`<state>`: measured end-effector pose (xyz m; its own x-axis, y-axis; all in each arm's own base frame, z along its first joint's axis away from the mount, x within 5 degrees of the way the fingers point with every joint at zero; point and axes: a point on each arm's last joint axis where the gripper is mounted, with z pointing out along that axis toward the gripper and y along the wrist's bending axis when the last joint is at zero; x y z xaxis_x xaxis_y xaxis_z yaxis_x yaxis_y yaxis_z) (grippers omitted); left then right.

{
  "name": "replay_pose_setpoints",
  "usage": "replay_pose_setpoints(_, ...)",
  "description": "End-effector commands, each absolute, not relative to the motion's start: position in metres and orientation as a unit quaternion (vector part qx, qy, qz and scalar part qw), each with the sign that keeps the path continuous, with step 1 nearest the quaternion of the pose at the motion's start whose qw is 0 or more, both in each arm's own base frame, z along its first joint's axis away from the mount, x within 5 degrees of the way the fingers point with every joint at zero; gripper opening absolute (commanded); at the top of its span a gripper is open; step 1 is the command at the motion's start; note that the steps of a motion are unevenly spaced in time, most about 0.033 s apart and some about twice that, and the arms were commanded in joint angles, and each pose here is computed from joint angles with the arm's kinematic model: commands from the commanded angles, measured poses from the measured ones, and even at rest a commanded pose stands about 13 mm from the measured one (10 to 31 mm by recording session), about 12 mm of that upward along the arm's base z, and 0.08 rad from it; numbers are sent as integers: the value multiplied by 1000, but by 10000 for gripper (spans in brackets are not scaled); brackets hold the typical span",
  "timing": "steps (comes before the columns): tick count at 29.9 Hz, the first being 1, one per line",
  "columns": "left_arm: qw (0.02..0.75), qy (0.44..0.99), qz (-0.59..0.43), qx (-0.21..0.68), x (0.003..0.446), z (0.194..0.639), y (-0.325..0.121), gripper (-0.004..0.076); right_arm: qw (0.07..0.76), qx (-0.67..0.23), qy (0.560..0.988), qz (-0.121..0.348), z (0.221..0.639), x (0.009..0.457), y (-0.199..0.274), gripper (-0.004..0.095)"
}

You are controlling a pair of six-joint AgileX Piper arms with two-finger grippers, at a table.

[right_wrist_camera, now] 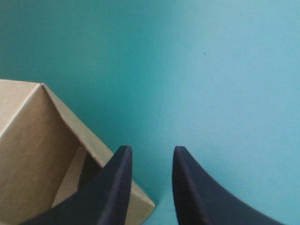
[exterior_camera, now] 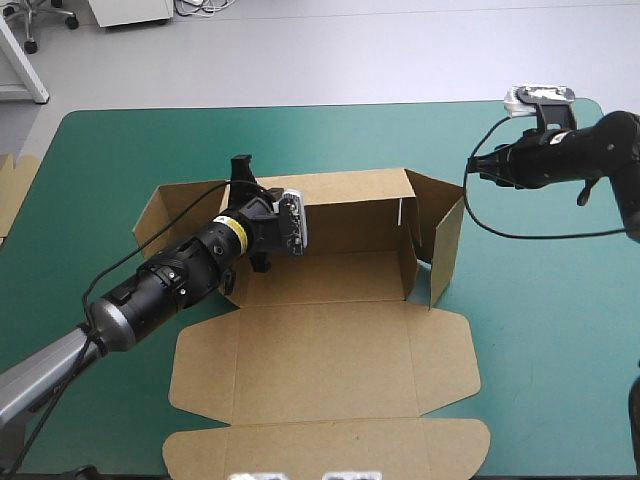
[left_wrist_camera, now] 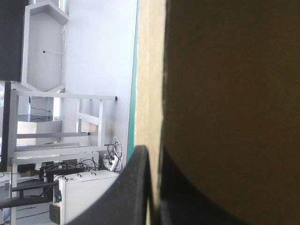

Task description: Fold the box

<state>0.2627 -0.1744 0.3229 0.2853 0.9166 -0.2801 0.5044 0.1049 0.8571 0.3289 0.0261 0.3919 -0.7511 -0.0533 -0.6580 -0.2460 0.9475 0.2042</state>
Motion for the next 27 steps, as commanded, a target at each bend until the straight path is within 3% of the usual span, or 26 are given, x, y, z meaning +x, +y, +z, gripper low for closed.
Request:
replay_pose_setpoints(1,510,555,208,623,260,335,-175,-10,356,-82,917,159,397,347,27,283)
replay_pose_setpoints(10,507,529,234,639,261,336,-175,-10,330,-86,925,170,375,366,31,283)
replay_pose_setpoints(14,513,523,230,640,261,336,-176,-10,325,-105,919,200,376,363,41,283)
replay_pose_setpoints(23,490,503,248,667,270,322,-183,-10,299,-131,924,198,365,342,54,280)
replay_pose_setpoints(27,489,504,248,668,271,320,-183,-10,318,-138,918,195,356,326,53,279)
